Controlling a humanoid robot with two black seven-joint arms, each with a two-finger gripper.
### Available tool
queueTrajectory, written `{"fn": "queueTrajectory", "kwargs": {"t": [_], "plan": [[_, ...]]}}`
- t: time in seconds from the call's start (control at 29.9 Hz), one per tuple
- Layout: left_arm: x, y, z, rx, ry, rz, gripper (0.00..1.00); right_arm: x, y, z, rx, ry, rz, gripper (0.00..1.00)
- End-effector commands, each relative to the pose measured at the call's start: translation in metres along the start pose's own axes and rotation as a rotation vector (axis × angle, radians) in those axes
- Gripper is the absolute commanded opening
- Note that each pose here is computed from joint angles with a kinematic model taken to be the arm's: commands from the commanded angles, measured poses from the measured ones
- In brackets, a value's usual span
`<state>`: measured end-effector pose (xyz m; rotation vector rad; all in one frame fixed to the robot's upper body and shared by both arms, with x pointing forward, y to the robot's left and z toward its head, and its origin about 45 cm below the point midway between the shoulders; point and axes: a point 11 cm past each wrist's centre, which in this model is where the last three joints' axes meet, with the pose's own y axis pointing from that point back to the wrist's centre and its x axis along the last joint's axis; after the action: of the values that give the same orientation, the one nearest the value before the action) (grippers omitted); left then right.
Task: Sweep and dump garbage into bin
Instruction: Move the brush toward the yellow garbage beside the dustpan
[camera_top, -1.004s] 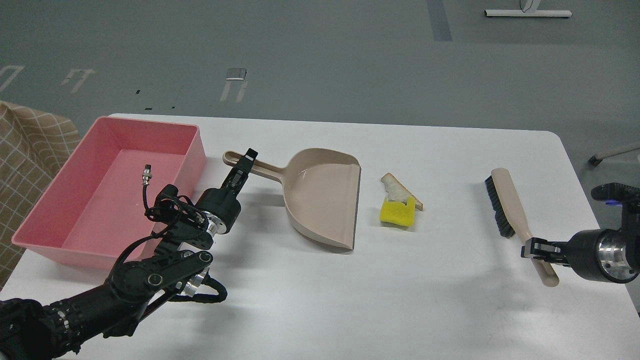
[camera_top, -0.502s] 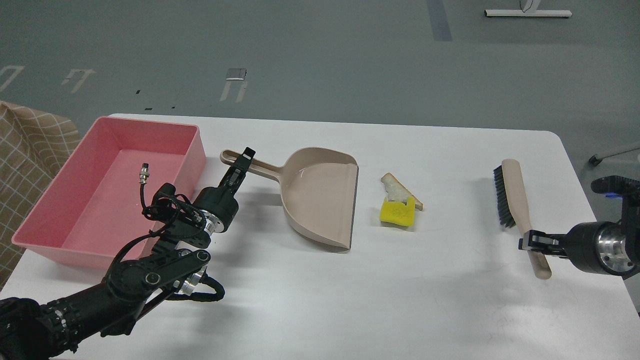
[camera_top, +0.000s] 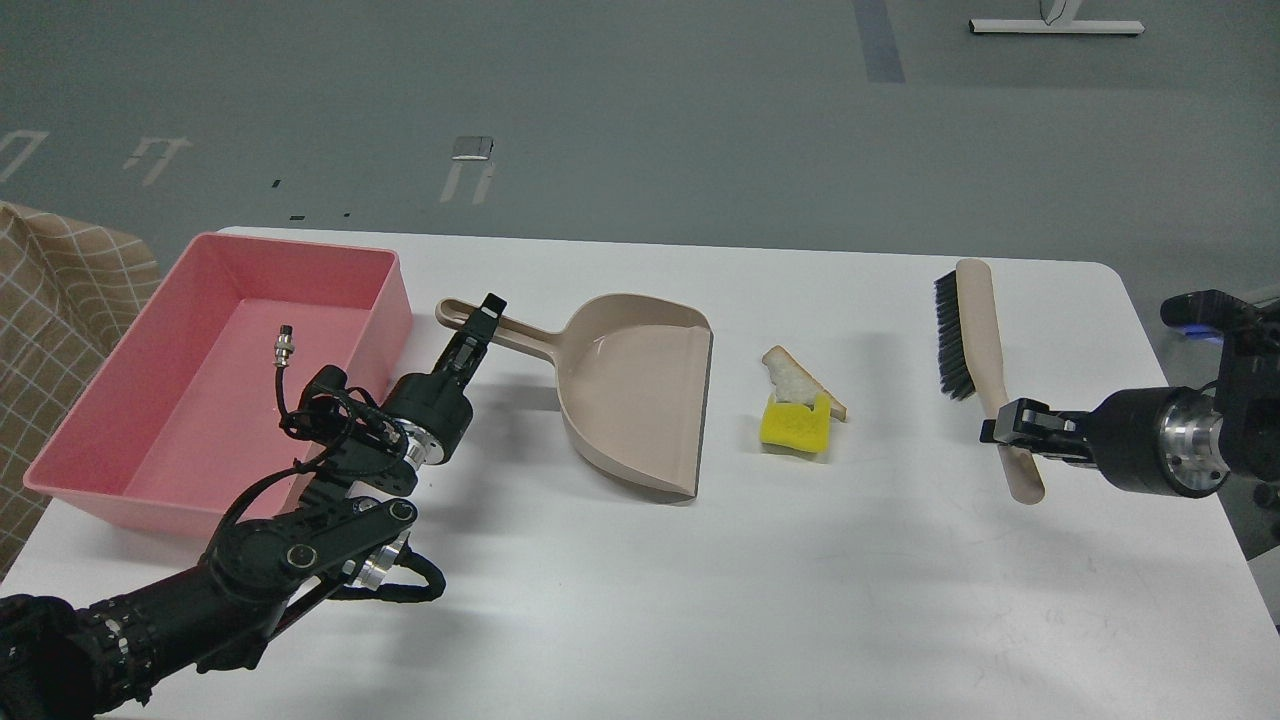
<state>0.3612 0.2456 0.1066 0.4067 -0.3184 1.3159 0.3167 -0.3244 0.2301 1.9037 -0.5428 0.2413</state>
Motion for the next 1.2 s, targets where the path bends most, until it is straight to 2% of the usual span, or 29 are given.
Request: {"fn": "queueTrajectory", "kwargs": {"t": [0.0, 0.54, 1.17], "plan": [[0.001, 0.0, 0.0, -0.001, -0.002, 0.001, 0.0, -0.004, -0.003, -0.001, 0.004, -0.002, -0.013, 0.0], [0.005, 0.001, -0.002, 0.002, -0.01, 0.004, 0.0, -0.035, -0.025, -0.007, 0.025, -0.012, -0.101, 0.0], [0.005, -0.001, 0.0, -0.001, -0.01, 0.004, 0.0, -0.053, -0.051, -0.044, 0.122, -0.012, -0.161, 0.0]]}}
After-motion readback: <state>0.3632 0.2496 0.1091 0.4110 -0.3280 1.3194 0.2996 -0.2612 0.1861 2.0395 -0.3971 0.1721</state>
